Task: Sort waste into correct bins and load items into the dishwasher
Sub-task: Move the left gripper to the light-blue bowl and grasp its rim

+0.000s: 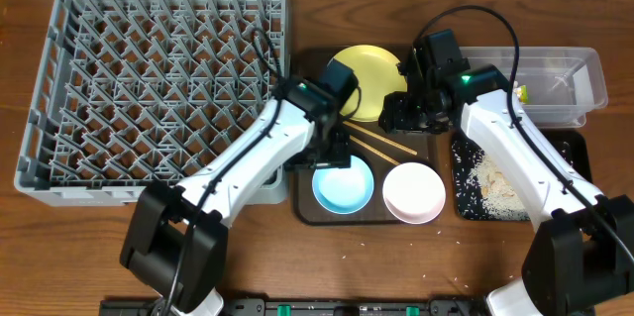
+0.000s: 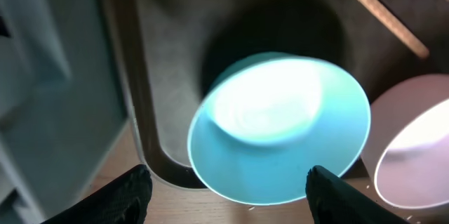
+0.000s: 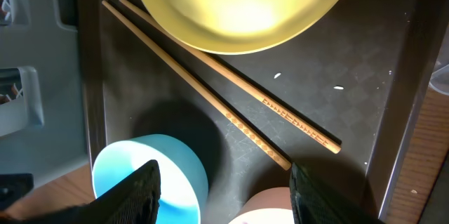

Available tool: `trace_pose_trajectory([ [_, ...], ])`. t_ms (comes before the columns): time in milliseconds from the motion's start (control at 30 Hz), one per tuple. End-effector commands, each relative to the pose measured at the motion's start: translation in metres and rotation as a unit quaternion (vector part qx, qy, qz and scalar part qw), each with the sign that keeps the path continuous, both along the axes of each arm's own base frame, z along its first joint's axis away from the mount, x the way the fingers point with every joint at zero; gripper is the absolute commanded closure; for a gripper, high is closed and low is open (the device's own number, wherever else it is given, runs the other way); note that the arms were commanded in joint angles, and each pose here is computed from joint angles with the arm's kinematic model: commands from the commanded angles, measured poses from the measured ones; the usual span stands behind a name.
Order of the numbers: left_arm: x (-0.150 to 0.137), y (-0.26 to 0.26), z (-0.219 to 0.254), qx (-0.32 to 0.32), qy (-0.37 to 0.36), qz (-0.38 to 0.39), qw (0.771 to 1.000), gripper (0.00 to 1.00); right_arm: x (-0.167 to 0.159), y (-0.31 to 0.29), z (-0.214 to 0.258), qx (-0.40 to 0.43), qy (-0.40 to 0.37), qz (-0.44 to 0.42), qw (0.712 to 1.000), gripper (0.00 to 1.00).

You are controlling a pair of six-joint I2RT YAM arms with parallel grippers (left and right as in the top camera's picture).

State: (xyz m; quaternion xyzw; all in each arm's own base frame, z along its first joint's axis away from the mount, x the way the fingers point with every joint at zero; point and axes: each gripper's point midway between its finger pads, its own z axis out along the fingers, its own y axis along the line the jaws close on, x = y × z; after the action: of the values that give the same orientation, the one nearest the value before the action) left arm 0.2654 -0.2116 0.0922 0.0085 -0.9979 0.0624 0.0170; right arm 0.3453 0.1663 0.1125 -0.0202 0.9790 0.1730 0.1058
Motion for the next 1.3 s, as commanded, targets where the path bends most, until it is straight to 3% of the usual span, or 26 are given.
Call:
trace_pose_trajectory([
  [0, 0.002, 0.005, -0.007, 0.030, -0.012, -0.023, 0.999, 0.28, 0.006, 0.001, 0.006, 0.005, -0.008, -0.002, 1.000, 0.43],
  [100, 0.007, 0.014, -0.009, 0.056, -0.027, -0.025, 0.998, 0.28, 0.006, 0.001, 0.006, 0.004, -0.007, -0.001, 1.000, 0.43],
  [333, 0.006, 0.013, -0.023, 0.049, -0.029, -0.064, 0.996, 0.29, 0.006, 0.001, 0.006, 0.004, -0.007, -0.001, 1.000, 0.43],
  [467, 0.001, 0.015, -0.036, 0.049, -0.025, -0.069, 0.996, 0.37, 0.007, 0.001, 0.006, 0.005, -0.009, -0.001, 1.000, 0.43],
  [733, -0.005, 0.010, -0.054, 0.026, -0.021, -0.070, 0.997, 0.37, 0.007, 0.002, 0.006, 0.005, -0.012, 0.003, 1.000, 0.43],
  [933, -0.004, 0.011, -0.058, 0.029, -0.027, -0.069, 0.997, 0.55, 0.006, 0.002, 0.006, 0.003, -0.012, 0.008, 1.000, 0.42],
  [1267, -0.004, 0.026, -0.070, 0.062, -0.037, -0.069, 0.995, 0.60, 0.008, 0.002, 0.006, 0.004, -0.014, 0.007, 1.000, 0.43],
])
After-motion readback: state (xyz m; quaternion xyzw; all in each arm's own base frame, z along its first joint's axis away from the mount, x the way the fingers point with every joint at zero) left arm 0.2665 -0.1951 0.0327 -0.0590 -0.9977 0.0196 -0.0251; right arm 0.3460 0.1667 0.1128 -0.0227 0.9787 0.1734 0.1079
